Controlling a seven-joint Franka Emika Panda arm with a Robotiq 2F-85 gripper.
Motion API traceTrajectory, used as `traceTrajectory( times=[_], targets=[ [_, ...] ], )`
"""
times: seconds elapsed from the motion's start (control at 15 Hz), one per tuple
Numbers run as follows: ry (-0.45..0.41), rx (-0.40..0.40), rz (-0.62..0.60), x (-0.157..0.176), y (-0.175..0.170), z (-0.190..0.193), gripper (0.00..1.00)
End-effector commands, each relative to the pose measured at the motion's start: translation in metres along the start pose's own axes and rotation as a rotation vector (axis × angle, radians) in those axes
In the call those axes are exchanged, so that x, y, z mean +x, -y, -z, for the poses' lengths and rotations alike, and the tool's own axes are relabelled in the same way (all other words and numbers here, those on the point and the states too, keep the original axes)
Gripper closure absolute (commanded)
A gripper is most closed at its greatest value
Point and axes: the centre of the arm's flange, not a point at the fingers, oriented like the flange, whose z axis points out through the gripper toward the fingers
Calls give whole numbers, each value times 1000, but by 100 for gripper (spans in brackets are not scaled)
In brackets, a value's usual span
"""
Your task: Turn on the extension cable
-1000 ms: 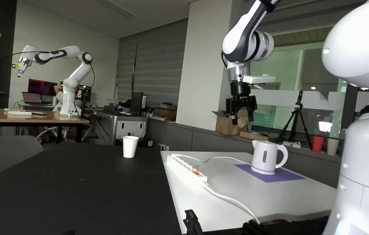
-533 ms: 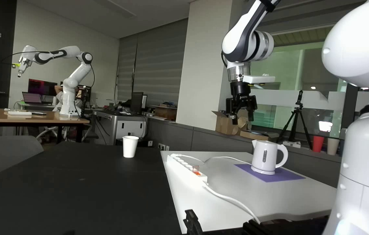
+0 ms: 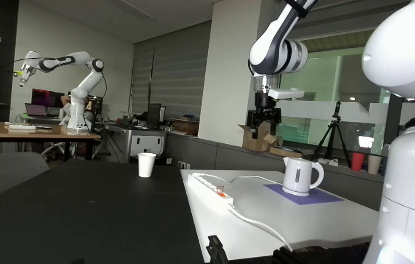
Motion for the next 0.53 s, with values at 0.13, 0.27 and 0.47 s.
traceTrajectory(
  times=[0.13,0.27,0.47],
  targets=[
    [-87,38,-61,39,0,-47,41],
    [-86,60,-57,48,6,-65,55],
    [-103,71,-37,62,17,-85,75]
  ],
)
